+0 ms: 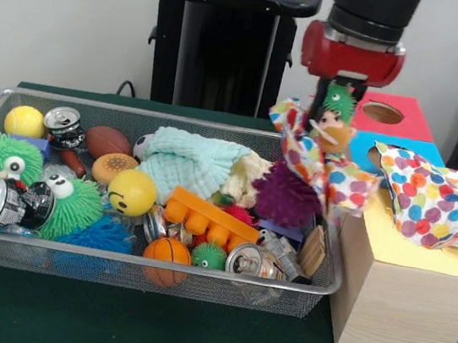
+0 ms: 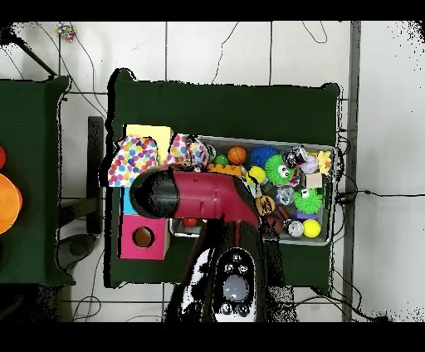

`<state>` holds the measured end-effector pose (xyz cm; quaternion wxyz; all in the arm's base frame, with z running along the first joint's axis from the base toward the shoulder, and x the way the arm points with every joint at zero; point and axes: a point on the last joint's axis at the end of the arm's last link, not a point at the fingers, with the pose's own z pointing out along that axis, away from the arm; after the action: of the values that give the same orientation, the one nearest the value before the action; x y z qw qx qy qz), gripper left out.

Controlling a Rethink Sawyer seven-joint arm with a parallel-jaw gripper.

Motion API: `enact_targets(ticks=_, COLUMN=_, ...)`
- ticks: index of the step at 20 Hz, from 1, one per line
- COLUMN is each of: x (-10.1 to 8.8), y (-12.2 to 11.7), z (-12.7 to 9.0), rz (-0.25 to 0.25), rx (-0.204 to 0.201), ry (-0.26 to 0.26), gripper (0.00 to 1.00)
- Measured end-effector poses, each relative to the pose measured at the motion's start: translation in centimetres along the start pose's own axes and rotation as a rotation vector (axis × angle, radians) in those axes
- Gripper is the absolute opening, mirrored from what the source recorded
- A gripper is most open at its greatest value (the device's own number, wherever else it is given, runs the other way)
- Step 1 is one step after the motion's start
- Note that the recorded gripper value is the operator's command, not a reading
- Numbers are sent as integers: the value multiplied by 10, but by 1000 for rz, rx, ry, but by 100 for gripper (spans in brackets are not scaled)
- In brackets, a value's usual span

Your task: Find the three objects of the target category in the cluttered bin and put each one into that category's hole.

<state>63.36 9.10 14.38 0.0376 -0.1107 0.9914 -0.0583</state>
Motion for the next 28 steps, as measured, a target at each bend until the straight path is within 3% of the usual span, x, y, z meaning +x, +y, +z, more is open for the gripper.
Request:
enact_targets(ticks=9, x=17, y=-81, z=28, rz=132, rx=-14, ry=19, gripper=0)
enact_targets(ticks=19, x=31, y=-92, z=52, rz=131, rx=-11, ry=61, gripper=0)
enact_targets(ticks=26, x=34, y=-92, z=55, rz=117, rx=-5, ry=69, gripper=0)
enact_targets(ticks=27, x=34, y=-93, z=55, rz=118, rx=-4, ry=69, gripper=100)
enact_targets(ticks=28, x=35, y=-93, z=55, rz=118, rx=-3, ry=70, gripper=100)
